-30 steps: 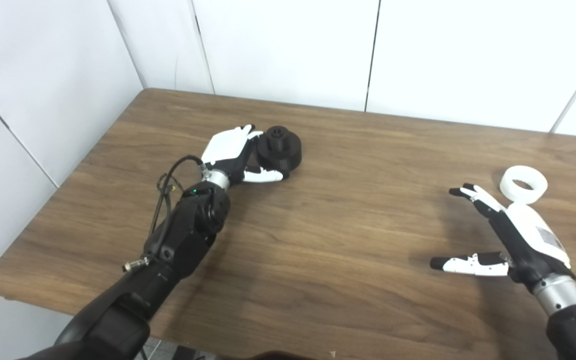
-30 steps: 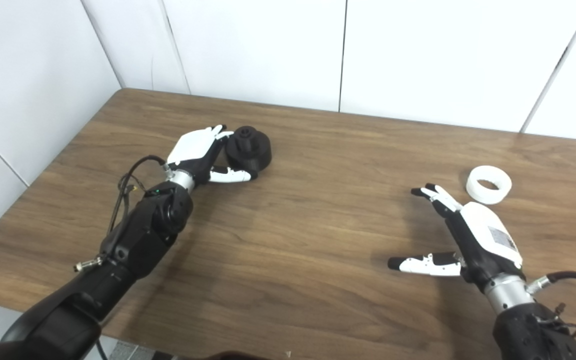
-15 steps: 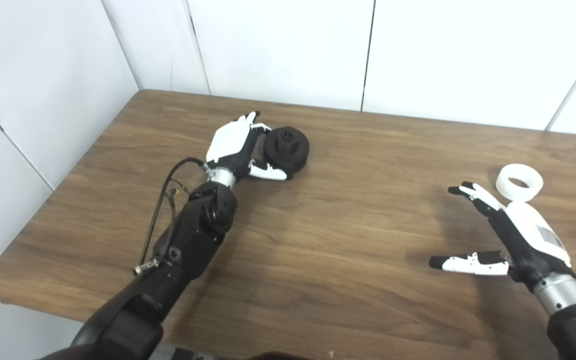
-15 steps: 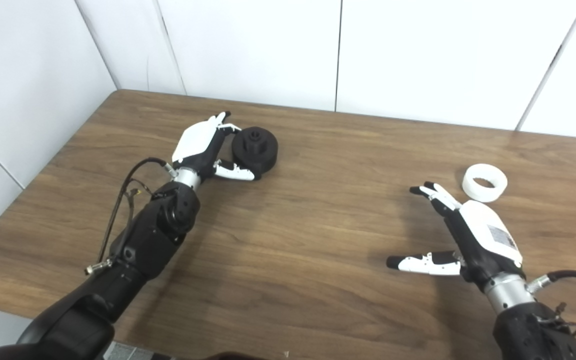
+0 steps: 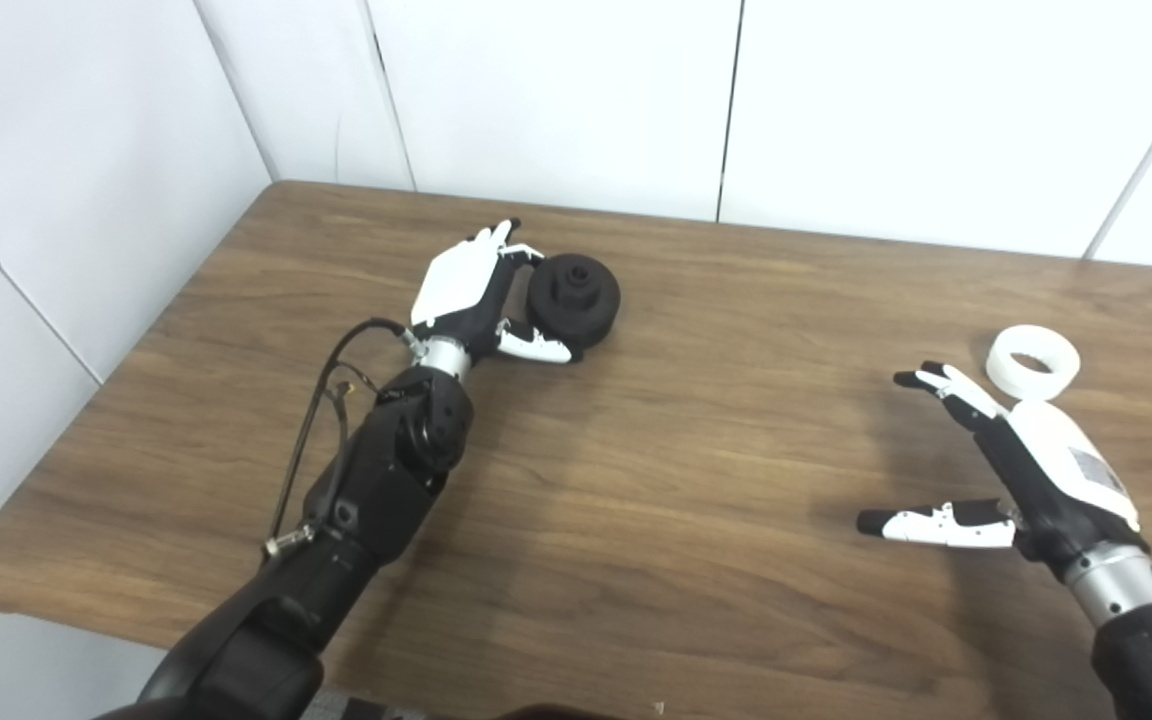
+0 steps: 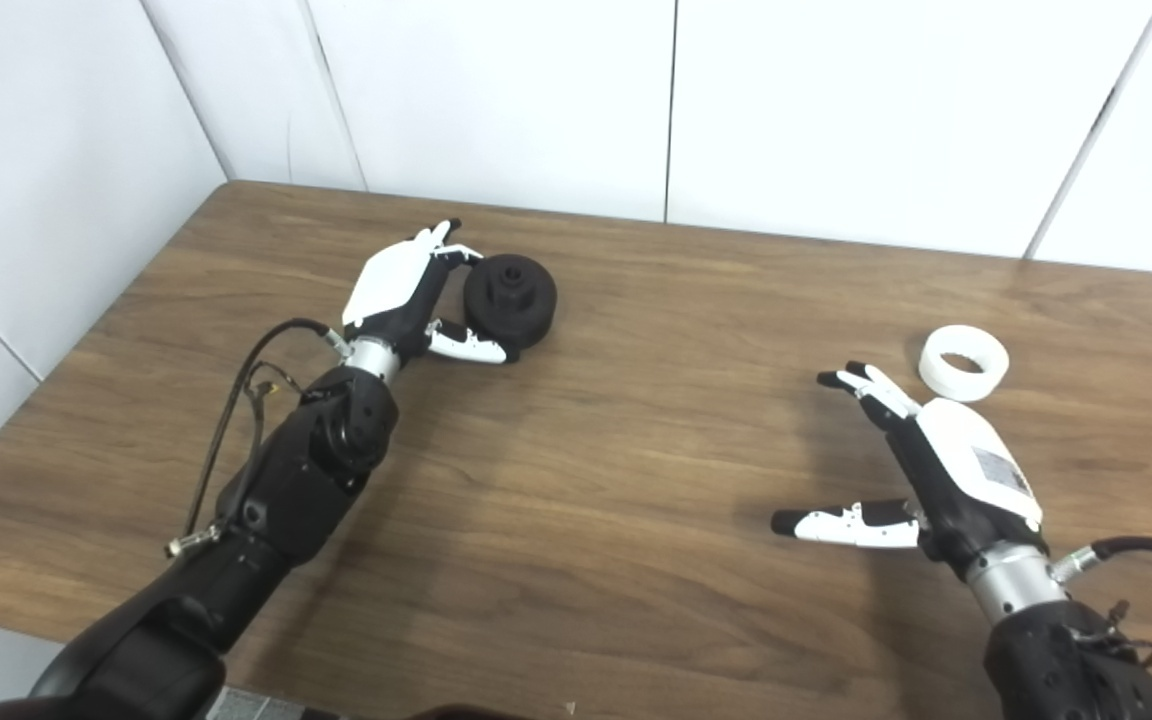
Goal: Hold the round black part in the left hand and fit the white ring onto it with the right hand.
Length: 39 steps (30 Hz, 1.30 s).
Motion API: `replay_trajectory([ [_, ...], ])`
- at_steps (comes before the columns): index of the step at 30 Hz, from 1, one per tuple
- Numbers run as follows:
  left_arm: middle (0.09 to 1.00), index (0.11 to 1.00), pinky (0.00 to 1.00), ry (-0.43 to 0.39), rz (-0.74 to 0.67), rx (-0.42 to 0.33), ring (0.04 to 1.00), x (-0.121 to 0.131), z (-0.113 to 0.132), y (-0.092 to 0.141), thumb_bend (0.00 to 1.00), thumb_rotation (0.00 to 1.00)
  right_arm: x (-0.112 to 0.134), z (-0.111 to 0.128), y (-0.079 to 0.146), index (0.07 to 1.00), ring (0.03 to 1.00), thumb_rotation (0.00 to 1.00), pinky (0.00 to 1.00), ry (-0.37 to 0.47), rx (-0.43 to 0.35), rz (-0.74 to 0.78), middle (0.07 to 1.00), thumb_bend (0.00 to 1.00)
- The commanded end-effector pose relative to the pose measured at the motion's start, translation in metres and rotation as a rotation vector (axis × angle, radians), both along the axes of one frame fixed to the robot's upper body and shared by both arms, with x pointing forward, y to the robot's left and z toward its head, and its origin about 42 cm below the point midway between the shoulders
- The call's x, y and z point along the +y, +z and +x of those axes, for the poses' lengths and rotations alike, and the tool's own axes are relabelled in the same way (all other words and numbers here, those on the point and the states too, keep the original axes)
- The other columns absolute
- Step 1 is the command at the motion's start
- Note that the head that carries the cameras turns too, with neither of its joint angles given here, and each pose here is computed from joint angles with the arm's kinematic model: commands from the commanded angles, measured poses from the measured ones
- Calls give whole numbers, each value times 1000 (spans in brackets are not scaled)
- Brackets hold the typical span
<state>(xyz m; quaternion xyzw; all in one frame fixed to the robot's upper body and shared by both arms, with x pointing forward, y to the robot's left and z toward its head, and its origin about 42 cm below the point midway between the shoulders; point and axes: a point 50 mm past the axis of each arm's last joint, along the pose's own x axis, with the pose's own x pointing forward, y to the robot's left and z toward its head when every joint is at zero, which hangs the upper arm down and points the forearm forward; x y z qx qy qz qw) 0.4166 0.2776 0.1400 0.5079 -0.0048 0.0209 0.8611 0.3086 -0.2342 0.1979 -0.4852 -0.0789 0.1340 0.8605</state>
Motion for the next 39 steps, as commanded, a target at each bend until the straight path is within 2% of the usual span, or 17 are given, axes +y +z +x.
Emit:
replay_trajectory([
  [1, 995, 608, 995, -59, 17, -3, 1000, -11, -3, 4, 875, 274, 1, 3, 25, 878, 905, 472, 853, 12, -90, 10, 951, 943],
  [10, 1000, 599, 995, -182, -3, 49, 1000, -36, -27, -2, 912, 331, 4, 7, 27, 882, 910, 518, 840, 15, -109, 0, 952, 943],
  [14, 1000, 605, 1000, -266, -23, 68, 1000, -50, -42, -1, 953, 346, 5, 9, 28, 886, 906, 548, 825, 8, -109, 1, 956, 953],
  [21, 1000, 627, 1000, -425, -6, 65, 1000, -77, -74, 4, 994, 372, 8, 10, 32, 897, 915, 552, 849, -3, -129, 15, 966, 947],
  [26, 1000, 630, 1000, -496, -15, 64, 1000, -92, -91, 4, 1000, 391, 10, 8, 36, 894, 913, 537, 858, -18, -136, 30, 962, 939],
  [32, 1000, 631, 999, -567, -40, 63, 1000, -111, -111, 4, 1000, 391, 12, 5, 40, 896, 915, 529, 874, -34, -138, 31, 963, 931],
  [39, 1000, 631, 1000, -599, -51, 75, 1000, -122, -119, 3, 1000, 387, 15, 4, 41, 901, 913, 539, 855, -43, -130, 22, 965, 927],
])
